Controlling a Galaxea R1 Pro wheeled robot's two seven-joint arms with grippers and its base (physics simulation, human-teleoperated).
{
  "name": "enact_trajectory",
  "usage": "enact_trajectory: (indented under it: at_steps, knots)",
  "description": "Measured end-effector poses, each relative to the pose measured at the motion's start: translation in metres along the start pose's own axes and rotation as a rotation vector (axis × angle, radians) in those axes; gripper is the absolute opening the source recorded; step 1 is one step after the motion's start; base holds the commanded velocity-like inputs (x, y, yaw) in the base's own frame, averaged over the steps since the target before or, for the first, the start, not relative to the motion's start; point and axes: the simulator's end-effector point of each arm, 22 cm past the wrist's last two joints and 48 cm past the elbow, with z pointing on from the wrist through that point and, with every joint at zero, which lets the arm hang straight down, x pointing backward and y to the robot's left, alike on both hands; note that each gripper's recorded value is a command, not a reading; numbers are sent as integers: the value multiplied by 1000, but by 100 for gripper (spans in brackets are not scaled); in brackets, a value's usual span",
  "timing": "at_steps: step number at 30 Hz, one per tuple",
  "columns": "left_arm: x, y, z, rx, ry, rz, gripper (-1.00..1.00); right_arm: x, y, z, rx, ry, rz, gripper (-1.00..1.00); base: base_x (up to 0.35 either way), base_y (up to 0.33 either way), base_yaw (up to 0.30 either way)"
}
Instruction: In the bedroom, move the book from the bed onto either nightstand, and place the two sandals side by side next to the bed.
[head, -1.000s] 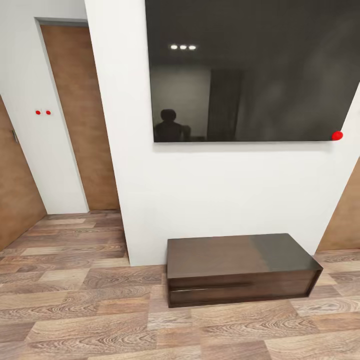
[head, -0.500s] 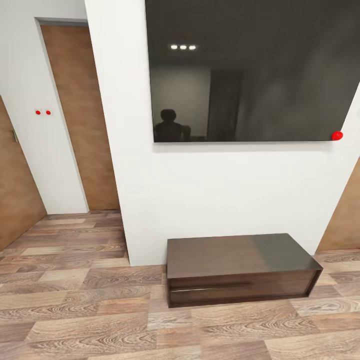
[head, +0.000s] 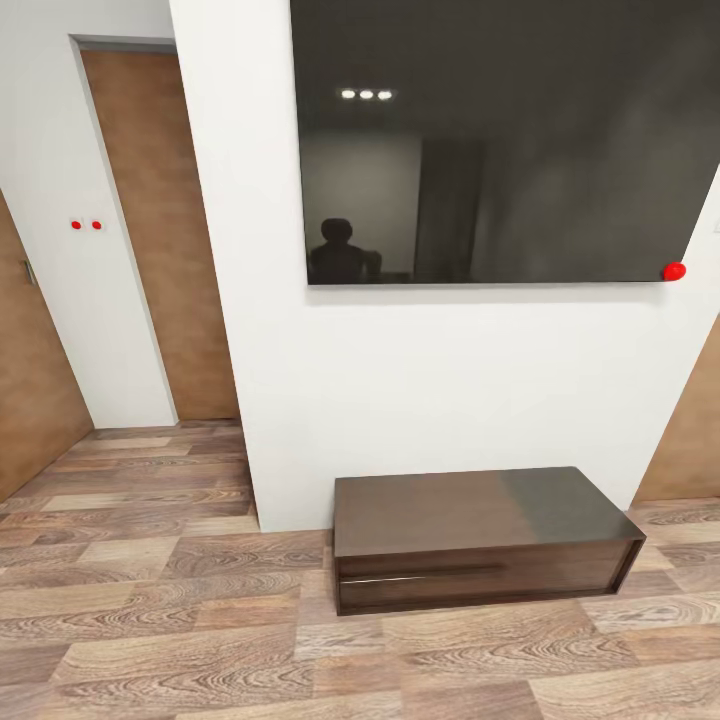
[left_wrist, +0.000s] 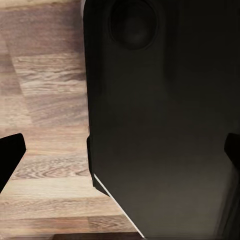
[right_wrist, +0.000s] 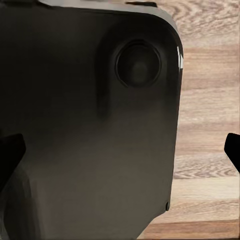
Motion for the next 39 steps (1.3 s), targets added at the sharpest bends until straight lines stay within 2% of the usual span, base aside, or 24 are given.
enact_trajectory:
  at_steps: [6, 29, 34, 35, 39]
  knots:
    - [5, 8, 0, -10, 7, -5, 100, -13, 2, 0, -1, -21, -4, 100, 0, 0, 0]
    - [5, 6, 0, -9, 6, -9, 100, -22, -2, 0, 3, -36, 7, 100, 0, 0, 0]
    - [-10, 6, 0, -9, -19, -9, 100, -31, -6, -1, 6, -51, 11, 100, 0, 0, 0]
    - [-30, 9, -1, -10, -53, -9, 100, -44, -7, -1, 8, -76, 13, 100, 0, 0, 0]
    - [-54, 12, -2, -14, -92, -8, 100, -65, -8, -3, 9, -121, 14, 100, 0, 0, 0]
